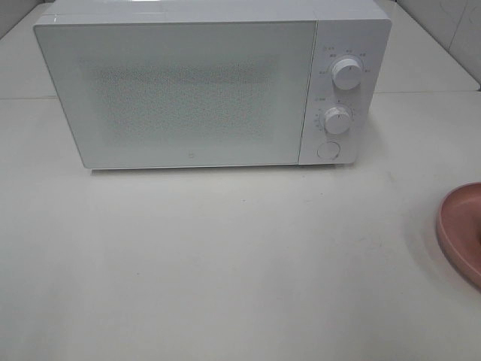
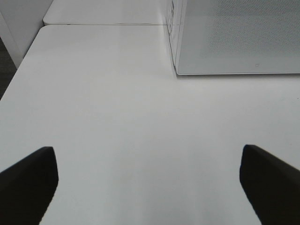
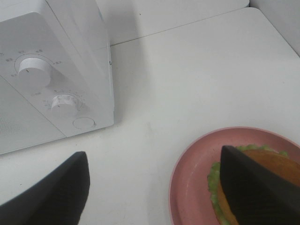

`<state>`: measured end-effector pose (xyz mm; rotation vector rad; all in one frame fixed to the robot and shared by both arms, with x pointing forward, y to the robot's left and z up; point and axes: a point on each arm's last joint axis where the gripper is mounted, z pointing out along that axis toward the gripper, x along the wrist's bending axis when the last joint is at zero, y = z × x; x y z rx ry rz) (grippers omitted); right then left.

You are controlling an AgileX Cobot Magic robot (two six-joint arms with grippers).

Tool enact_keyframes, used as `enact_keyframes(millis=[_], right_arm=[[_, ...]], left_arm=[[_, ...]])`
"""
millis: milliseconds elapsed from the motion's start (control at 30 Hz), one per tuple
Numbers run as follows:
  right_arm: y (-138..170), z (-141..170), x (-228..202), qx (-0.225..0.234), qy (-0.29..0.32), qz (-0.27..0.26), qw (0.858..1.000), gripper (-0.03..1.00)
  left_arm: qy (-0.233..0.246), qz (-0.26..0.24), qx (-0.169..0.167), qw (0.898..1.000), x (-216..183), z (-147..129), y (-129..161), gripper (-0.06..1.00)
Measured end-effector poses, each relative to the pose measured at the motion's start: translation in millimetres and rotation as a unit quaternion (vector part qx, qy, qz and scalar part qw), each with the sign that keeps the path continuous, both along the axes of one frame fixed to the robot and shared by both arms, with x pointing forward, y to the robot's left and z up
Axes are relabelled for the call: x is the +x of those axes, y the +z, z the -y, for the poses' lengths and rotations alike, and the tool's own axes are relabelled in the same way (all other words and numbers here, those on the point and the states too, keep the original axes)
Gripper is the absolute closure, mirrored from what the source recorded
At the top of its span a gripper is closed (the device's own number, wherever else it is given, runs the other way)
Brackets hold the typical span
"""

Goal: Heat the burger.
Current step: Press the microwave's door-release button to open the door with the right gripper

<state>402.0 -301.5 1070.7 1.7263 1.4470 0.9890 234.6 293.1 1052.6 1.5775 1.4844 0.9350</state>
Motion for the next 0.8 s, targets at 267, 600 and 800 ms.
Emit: enact_keyframes(millis=[267, 600, 800], right_arm=[[-15.1, -0.3, 19.3, -0.008, 0.007, 0.052, 0.999, 0.21], [-44.3, -2.9, 38.4, -0.020, 0.027, 0.122, 0.992, 0.21], [-52.6, -3.9, 45.2, -0.020, 0.033, 0.140, 0.989, 0.21]], left_arm=[[0.000, 0.000, 0.000, 1.000, 0.0, 0.0, 0.0, -0.05], [0.000, 0.000, 0.000, 1.000, 0.0, 0.0, 0.0, -0.05], [0.000, 0.000, 0.000, 1.000, 0.0, 0.0, 0.0, -0.05]])
